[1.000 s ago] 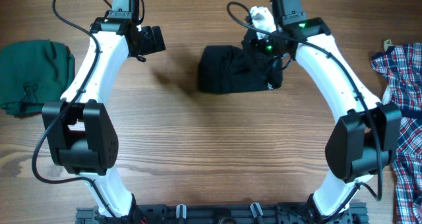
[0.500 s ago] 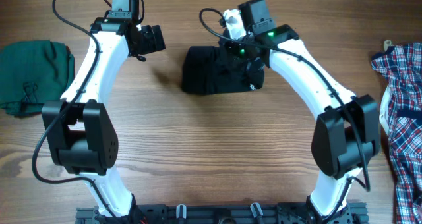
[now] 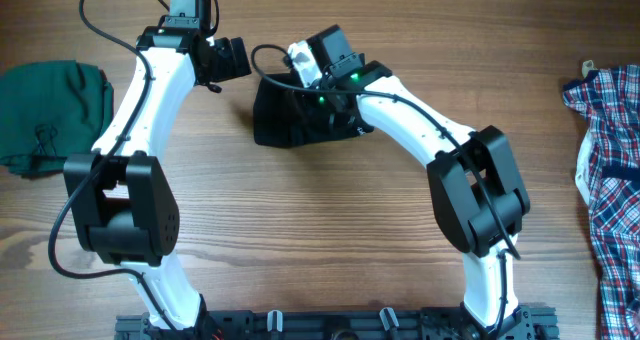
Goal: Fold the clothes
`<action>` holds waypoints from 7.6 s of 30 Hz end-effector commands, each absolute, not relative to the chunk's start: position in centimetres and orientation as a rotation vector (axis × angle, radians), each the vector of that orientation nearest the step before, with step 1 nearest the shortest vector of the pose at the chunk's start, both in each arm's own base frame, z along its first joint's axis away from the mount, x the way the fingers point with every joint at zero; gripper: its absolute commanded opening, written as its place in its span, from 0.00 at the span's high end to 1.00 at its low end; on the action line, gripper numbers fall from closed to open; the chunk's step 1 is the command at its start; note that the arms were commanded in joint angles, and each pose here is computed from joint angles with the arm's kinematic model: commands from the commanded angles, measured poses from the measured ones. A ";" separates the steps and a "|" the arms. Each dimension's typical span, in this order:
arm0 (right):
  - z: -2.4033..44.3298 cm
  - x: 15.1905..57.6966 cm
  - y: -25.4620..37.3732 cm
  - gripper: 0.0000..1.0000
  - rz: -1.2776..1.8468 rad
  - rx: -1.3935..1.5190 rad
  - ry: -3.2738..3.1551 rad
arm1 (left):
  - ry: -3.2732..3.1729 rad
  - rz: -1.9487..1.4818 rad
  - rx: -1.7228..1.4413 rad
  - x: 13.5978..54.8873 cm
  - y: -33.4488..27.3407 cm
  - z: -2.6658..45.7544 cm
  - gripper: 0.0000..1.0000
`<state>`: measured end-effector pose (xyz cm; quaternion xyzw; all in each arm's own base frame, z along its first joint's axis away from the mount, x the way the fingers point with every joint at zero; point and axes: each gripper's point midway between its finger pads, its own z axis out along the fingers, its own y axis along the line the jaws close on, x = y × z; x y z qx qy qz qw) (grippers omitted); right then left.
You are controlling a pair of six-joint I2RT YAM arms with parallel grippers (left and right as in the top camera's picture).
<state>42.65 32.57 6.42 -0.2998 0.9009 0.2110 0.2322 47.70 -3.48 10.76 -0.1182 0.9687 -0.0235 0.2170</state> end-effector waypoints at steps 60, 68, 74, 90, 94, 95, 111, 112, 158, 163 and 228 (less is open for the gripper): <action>9.0 47.9 1.8 0.00 0.173 0.011 2.736 | 2.808 -0.327 -0.061 44.3 -14.5 9.8 0.96; 9.9 46.4 8.1 0.27 0.632 -0.186 2.704 | 2.819 -0.264 -0.075 44.1 -13.7 9.3 0.96; 11.0 45.3 17.3 0.20 0.928 -0.539 2.545 | 2.811 -0.268 -0.073 44.2 -13.8 9.5 0.96; 4.9 41.9 24.6 0.19 1.310 -0.696 2.547 | 2.790 -0.149 -0.096 43.5 -12.0 11.4 0.96; 3.5 41.7 25.8 0.44 1.264 -0.731 2.570 | 2.792 -0.126 -0.101 43.5 -11.7 11.2 0.96; 3.3 41.8 25.7 0.52 1.252 -0.709 2.587 | 2.801 -0.118 -0.102 43.2 -11.6 10.9 0.96; 1.9 44.6 19.8 0.95 1.098 -0.415 2.714 | 2.926 0.084 -0.302 40.8 -4.9 2.4 0.96; 1.8 44.6 19.4 0.95 1.098 -0.400 2.721 | 2.920 0.081 -0.302 41.0 -4.9 2.3 0.96; 7.6 46.1 6.2 0.11 0.537 -0.179 2.787 | 2.707 -0.024 0.056 47.9 -16.1 -0.9 0.76; 7.3 45.9 5.7 0.11 0.502 -0.170 2.807 | 2.635 -0.054 0.102 49.4 -17.3 1.8 0.64; 7.5 45.7 -14.0 0.00 0.228 0.465 2.708 | 2.574 0.411 0.217 44.0 -25.5 4.3 0.96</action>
